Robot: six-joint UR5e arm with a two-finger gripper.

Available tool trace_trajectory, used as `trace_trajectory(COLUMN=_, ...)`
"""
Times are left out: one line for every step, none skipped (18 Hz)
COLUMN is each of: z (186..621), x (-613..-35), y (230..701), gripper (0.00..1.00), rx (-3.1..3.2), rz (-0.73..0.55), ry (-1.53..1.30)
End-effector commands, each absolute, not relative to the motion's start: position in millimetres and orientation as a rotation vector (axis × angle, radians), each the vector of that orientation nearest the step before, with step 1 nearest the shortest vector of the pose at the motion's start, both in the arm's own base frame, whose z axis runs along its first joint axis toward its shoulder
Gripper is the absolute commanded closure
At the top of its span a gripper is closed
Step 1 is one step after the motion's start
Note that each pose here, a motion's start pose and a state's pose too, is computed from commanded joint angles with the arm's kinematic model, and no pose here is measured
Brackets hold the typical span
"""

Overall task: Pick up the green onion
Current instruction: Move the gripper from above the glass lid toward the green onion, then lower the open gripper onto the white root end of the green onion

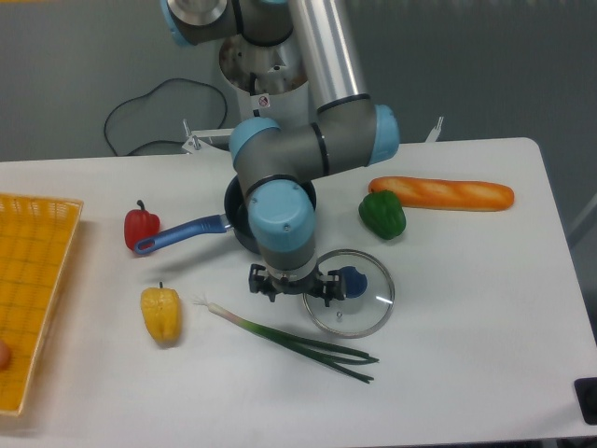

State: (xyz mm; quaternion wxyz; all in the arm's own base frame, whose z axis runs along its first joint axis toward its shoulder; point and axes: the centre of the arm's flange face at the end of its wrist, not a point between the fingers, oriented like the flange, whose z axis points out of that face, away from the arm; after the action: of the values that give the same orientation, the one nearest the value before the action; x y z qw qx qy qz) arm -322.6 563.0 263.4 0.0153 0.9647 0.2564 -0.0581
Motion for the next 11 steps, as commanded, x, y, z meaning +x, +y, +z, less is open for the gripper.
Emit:
trace_trajectory(z=263, x=-320, y=564, gripper=0.00, rx=2.987, rz=-0.189, ry=0.841)
trace_trajectory(z=265, x=-318, y=565, gripper=0.00, rx=2.970, rz=-0.213, ry=0.903)
trace_trajectory(z=266, x=-316, y=566, gripper=0.00, rx=2.937, rz=-0.254, ry=0.978)
trace_trajectory(z=268, x=-314, y=567, gripper=0.00, rx=2.905, rz=-0.300, ry=1.056)
trace_trajectory(z=266, x=-313, y=568, gripper=0.00, rx=2.872, rz=-0.327, ry=1.127)
trace_trajectory(z=260, x=-312, y=569, gripper=0.00, rx=2.841, rz=-0.328, ry=1.176)
trace_trajectory(z=255, x=-310, y=568, gripper=0.00, rx=2.821, rz=-0.325, ry=1.212)
trace_trajectory(z=252, x=-310, y=568, gripper=0.00, rx=2.802, rz=-0.320, ry=1.254)
trace_trajectory(z=249, x=-309, y=568, gripper=0.00, rx=2.772, rz=-0.312, ry=1.327)
trace_trajectory(z=248, x=-311, y=569, gripper=0.00, rx=2.738, rz=-0.312, ry=1.419)
trace_trajectory(z=246, x=-314, y=570, gripper=0.00, rx=2.693, rz=-0.308, ry=1.527)
